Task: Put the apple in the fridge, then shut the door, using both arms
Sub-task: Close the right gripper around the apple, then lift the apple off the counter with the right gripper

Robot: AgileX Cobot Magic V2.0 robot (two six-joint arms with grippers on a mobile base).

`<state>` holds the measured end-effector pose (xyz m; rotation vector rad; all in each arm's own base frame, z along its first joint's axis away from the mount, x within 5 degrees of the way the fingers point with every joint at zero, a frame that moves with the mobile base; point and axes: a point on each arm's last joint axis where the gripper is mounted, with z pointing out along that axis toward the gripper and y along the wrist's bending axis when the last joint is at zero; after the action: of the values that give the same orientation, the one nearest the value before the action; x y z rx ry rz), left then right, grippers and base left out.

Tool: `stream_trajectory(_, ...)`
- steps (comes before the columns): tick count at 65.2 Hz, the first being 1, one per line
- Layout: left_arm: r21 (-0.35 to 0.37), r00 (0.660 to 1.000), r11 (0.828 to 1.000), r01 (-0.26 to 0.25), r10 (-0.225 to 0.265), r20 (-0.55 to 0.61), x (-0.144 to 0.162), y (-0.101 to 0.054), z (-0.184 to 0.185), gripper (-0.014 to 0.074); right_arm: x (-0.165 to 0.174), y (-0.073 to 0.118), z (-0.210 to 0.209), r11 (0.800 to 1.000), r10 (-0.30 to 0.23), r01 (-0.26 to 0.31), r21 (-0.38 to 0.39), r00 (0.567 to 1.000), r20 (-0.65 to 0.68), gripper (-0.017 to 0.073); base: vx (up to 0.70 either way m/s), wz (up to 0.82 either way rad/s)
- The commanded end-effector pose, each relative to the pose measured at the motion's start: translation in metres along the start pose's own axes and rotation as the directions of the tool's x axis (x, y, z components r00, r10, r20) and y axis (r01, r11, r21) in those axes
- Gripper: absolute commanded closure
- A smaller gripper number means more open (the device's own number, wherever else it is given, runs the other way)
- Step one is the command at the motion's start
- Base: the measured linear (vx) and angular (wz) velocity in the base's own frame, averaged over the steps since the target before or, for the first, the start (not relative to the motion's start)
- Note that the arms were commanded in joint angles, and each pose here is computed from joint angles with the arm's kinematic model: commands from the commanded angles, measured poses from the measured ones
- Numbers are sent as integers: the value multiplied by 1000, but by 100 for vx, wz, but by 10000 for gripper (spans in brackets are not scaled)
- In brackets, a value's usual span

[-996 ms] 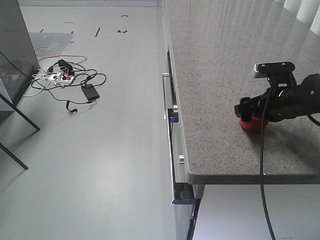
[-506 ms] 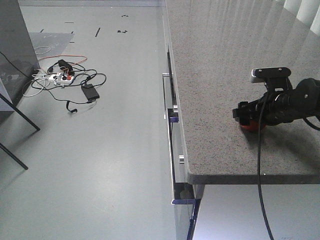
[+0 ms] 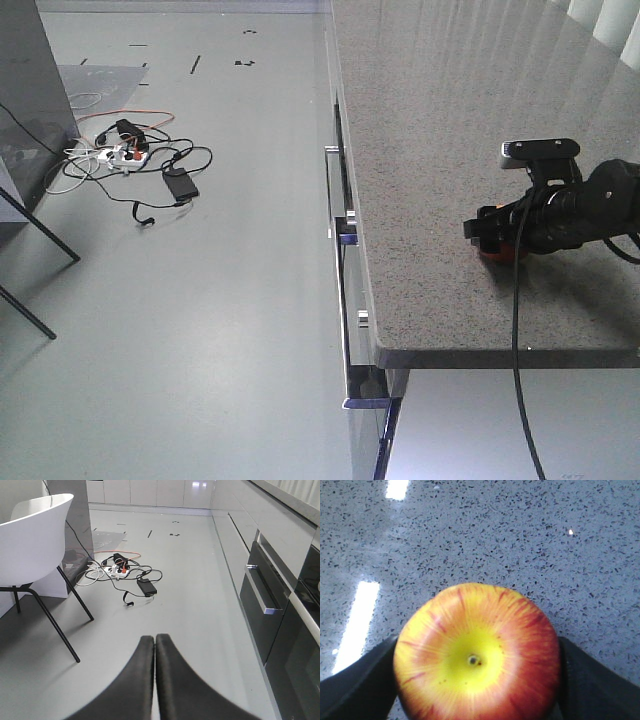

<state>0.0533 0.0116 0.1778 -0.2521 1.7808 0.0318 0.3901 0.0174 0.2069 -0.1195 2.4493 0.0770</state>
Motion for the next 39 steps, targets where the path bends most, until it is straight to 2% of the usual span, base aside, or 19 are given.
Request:
stream_trajectory(1,29,998,1000,0,-2,59,-1,-2,0,601,-28,-3,-32,1000,-4,0,24,988,156,276,0,0)
stream_trajectory(15,29,998,1000,0,-2,59,-1,-2,0,601,-55,2,-99,1000,-22,16,22,954,300,383,0,0)
stream_trajectory(28,29,998,1000,0,-2,59,-1,-2,0,601,-54,11,-186,999,-41,40,9,922,385,391,0,0)
stream_trajectory(39,29,998,1000,0,-2,59,-1,-2,0,601,-47,15,-232,999,-51,52,11,891,452,391,0,0)
